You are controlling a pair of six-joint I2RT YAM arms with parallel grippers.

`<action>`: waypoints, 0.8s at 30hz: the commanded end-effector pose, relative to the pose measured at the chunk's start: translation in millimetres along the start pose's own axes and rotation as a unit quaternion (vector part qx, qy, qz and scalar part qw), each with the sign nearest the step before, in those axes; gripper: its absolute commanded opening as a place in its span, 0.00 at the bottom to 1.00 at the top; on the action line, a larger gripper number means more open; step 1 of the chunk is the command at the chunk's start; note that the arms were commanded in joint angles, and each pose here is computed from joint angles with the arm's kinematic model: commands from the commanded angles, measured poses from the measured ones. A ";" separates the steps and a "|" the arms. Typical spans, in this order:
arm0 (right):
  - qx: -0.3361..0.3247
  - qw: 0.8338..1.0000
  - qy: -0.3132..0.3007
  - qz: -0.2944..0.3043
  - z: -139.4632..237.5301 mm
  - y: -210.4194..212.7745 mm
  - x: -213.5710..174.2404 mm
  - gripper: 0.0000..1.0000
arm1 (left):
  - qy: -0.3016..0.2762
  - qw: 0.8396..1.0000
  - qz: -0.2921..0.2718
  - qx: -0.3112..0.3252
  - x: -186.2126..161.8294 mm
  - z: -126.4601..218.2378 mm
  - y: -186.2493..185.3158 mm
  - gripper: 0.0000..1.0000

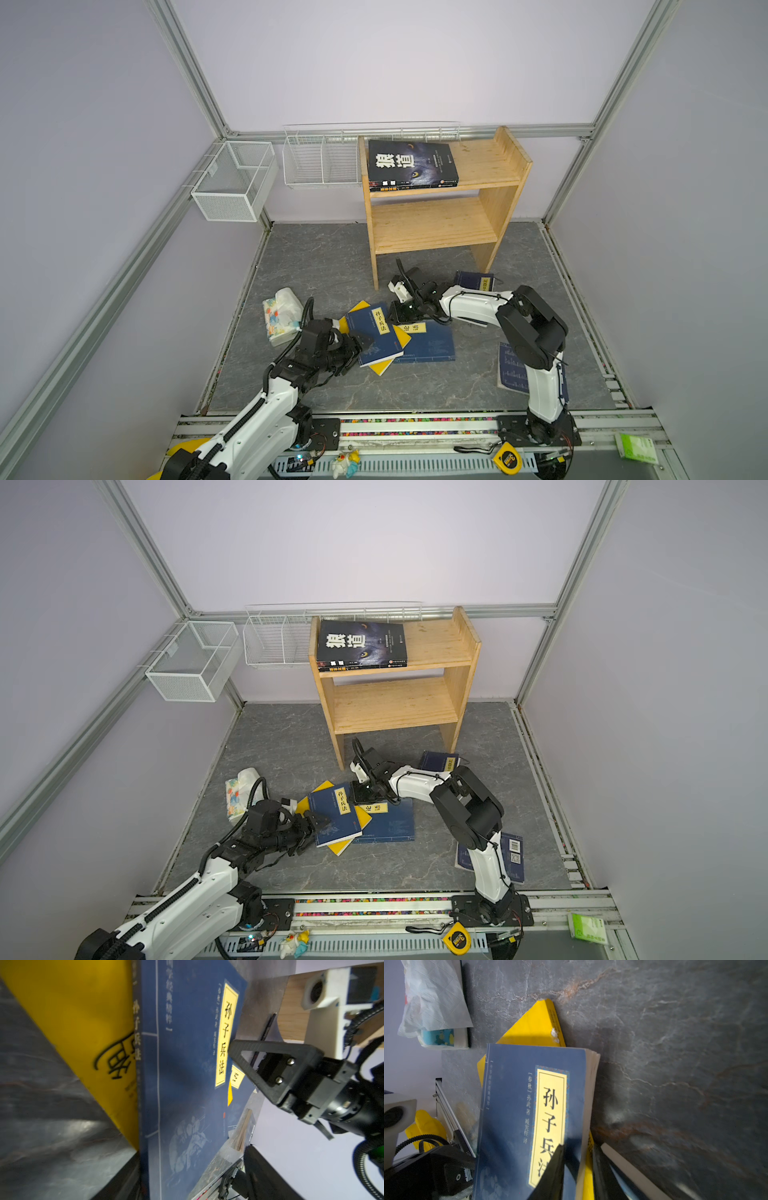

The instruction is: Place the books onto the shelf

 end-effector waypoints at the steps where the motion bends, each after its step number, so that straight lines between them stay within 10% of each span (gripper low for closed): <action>1: -0.028 0.999 0.044 -0.006 -17.0 -15.8 -21.1 0.26 | -0.012 0.997 0.002 -0.070 8.3 0.3 -26.3 0.71; 6: -0.027 0.999 0.047 -0.006 -18.3 -16.3 -22.2 0.26 | -0.009 0.996 0.002 -0.089 11.9 1.0 -38.3 0.67; 24: 0.020 1.000 -0.004 0.017 23.9 5.4 8.1 0.34 | -0.013 0.996 -0.070 -0.050 29.1 -3.6 -54.1 0.00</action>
Point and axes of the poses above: each gripper's point midway between its finger pads, its own z axis back along the fingers, its own y axis along the line the jaws close on, x = y × z, the point moved 5 cm from there along z, back along the fingers, and after that the axes turned 7 degrees about -z, right-handed, at the moved point
